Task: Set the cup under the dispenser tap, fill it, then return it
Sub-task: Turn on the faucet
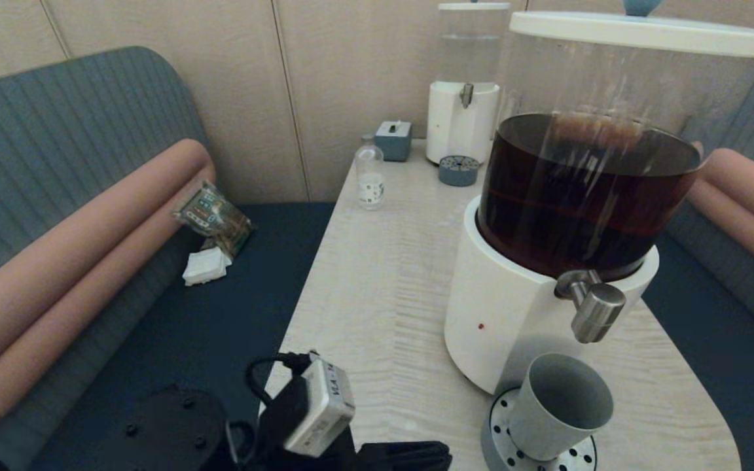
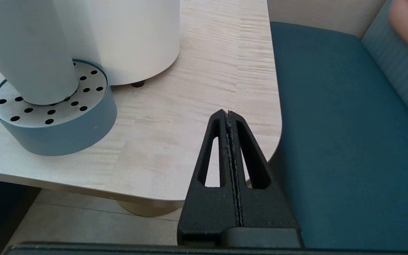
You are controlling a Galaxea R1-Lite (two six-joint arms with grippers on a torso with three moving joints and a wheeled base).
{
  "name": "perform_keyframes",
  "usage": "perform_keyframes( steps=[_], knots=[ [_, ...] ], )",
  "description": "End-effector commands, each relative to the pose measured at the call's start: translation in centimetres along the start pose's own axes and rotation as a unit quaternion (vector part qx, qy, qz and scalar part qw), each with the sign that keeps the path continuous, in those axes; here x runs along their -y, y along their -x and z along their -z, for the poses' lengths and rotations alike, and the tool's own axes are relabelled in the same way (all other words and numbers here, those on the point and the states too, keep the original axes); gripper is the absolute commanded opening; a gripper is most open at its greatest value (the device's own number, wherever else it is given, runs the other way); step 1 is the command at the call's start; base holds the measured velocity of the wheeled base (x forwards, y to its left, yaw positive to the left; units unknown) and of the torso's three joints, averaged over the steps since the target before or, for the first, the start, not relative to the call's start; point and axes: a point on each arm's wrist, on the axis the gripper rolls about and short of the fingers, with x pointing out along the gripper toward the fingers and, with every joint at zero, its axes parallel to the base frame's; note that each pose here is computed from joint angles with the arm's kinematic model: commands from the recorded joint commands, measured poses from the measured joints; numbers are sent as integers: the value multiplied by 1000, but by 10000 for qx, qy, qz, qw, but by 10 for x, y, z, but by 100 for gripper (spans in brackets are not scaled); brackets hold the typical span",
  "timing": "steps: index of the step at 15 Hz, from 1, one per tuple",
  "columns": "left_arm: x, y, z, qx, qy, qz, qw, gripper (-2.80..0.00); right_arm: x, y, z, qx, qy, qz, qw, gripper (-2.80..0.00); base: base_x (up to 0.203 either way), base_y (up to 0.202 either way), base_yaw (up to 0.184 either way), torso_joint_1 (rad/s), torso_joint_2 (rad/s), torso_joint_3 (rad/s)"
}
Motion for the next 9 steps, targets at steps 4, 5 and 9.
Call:
perform_keyframes(
  steps=[4, 5, 9],
  knots=[
    [17, 70, -66, 1991, 173, -1536, 9677, -280, 0, 0, 3, -28, 6, -8, 10000, -280, 0, 0, 0, 0, 0, 0],
    [14, 89, -78, 2453, 185, -1967, 9491, -280, 0, 0, 3, -28, 6, -10, 10000, -280, 0, 0, 0, 0, 0, 0],
    [21, 171, -100, 3966, -298, -3531, 8469, -280, 0, 0, 3, -28, 6, -11, 10000, -280, 0, 0, 0, 0, 0, 0]
  ],
)
